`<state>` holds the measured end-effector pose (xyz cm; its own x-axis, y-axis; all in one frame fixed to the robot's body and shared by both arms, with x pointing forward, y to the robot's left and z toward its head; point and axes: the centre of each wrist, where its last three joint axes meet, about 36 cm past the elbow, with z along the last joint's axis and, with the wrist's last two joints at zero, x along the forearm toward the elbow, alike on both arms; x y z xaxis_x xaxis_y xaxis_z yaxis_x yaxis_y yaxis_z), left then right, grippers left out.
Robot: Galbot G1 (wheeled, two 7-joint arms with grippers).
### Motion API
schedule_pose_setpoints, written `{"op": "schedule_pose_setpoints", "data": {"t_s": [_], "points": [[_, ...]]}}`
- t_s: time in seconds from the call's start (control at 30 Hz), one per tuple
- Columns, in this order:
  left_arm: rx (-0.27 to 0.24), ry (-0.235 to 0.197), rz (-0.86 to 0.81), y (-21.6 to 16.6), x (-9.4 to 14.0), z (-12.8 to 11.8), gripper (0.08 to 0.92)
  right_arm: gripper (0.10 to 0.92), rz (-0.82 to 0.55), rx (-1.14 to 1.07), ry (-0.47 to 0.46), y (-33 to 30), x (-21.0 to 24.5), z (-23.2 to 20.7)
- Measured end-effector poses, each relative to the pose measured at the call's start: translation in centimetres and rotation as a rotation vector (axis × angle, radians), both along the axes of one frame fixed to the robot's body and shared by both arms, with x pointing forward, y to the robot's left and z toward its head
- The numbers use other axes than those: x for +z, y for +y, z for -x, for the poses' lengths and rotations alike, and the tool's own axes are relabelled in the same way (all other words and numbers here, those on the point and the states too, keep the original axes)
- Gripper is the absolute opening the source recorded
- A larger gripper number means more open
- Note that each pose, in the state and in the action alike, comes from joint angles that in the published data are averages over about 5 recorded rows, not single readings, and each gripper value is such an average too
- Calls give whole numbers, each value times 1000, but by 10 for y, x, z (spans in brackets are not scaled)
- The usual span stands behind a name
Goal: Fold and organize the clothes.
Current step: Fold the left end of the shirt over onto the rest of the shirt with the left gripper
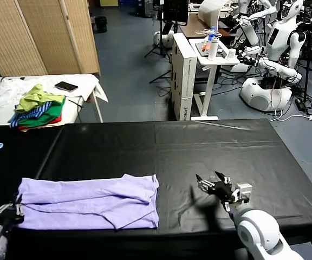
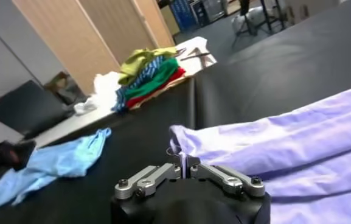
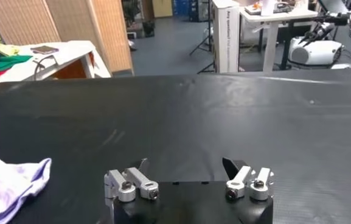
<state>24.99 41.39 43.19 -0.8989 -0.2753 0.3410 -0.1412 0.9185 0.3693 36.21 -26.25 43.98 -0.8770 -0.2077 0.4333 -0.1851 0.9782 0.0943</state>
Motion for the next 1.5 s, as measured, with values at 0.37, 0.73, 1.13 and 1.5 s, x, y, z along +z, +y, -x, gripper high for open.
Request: {"op": "schedule_pose_setpoints", "data": {"t_s": [0.37, 0.73, 1.13, 1.5], "points": [[-79, -35, 421, -112, 27, -8, 182, 907, 15, -42, 7, -8, -5, 10], [-197, 9, 765, -191, 44, -5, 182, 907, 19, -50, 10, -5, -9, 14], [-242, 31, 850, -221, 40, -6, 182, 907, 16, -40, 15, 1, -11, 14], [-229, 49, 863, -234, 25, -10, 182, 907, 21, -30, 21, 4, -14, 13]]}}
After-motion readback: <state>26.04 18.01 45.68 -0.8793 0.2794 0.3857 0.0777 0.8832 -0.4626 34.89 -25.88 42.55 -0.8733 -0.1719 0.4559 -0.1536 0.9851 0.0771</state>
